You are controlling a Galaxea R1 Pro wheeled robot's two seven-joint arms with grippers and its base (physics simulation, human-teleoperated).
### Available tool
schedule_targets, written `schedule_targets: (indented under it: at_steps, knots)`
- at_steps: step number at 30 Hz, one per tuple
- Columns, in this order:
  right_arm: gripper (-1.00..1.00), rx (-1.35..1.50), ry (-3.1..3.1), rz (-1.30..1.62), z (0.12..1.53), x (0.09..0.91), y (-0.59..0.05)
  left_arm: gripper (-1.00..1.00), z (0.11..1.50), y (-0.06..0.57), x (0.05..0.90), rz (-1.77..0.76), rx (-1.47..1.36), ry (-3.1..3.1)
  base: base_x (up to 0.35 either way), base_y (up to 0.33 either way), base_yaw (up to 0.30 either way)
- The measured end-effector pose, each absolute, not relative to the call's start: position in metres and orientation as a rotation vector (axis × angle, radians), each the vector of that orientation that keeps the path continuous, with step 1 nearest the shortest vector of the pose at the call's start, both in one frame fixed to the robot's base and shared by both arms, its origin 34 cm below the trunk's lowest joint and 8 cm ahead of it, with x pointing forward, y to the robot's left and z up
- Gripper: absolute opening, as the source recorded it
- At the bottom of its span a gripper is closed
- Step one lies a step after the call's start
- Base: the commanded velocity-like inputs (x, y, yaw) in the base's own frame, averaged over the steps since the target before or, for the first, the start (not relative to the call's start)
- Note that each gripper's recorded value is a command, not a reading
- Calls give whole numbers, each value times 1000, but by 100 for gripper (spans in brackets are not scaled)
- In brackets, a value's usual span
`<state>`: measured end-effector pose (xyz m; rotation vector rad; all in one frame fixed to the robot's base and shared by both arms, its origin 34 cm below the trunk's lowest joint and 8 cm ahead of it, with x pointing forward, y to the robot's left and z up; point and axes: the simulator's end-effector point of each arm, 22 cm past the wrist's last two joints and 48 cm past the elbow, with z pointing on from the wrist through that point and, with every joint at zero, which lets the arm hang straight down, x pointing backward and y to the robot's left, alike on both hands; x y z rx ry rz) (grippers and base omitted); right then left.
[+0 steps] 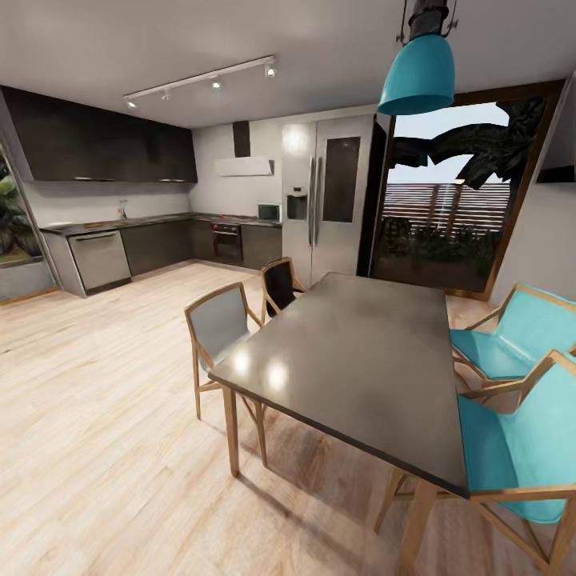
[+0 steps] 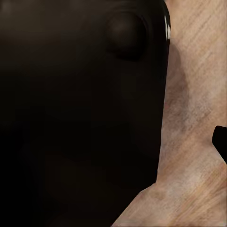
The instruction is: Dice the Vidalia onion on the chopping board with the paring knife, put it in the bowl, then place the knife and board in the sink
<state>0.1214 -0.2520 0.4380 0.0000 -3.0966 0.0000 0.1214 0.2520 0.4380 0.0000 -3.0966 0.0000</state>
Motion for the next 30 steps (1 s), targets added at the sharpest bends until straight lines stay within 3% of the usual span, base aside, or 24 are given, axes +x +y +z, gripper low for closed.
schedule_targets:
  at_steps: [30]
  knots:
    - [100, -5, -3147, -53, 438, 144, -225, 100, 438, 264, 114, -22, 8, -3087, 0, 0, 0]
